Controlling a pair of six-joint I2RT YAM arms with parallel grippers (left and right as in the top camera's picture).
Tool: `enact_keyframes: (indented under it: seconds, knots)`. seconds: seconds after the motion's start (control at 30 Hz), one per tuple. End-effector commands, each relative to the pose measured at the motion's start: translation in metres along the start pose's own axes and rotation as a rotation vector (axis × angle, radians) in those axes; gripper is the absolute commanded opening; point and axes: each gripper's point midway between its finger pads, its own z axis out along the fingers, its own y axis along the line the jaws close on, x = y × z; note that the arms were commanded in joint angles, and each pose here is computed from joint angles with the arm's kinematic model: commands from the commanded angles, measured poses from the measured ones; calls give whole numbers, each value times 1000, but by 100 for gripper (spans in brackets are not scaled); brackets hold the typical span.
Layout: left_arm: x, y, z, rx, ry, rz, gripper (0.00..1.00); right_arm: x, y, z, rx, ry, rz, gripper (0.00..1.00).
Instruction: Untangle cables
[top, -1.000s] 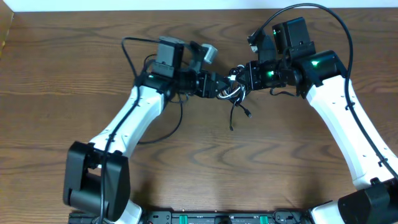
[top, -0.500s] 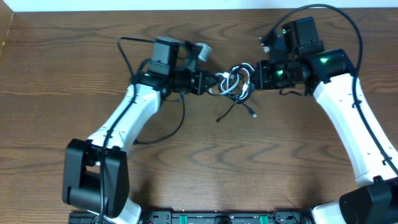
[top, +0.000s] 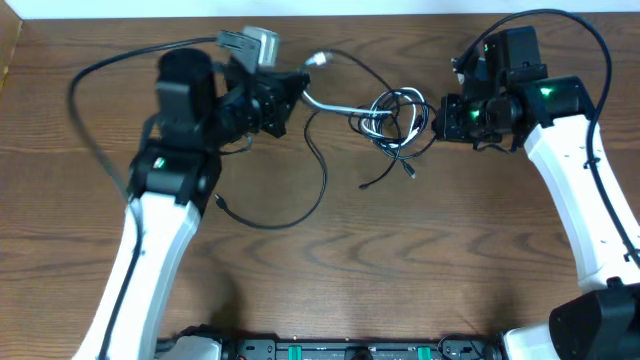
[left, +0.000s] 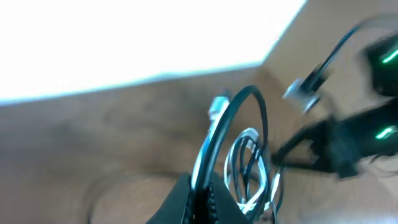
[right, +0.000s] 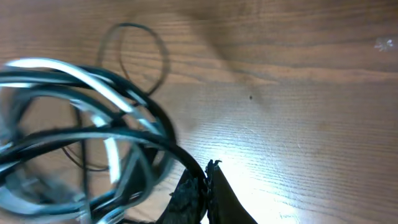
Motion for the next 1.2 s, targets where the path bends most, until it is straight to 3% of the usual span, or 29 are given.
enact_keyframes:
  seconds: [0.0,0.4,0.7,0.83,0.97,1.1,1.17]
  knots:
    - [-49,-7,-40,-110,-186,27,8,10,-28,23,92,62,49,1]
    - [-129,-30,-120,-278,-572,155,8,33,-56,91,136,226,96,1]
    - [-161,-44,-143,-232,-747,124,8,48,-71,126,159,316,122,1]
    - [-136,-32,-116,-209,-607,54,8,46,-71,128,157,311,121,1]
    - [-83,-10,-72,-193,-352,-46,17,46,-71,128,157,310,120,1]
    - [-26,-3,-31,-106,-100,-124,37,46,-71,128,157,310,120,1]
    - [-1,-2,-16,-67,5,-139,41,46,-71,128,157,310,120,1]
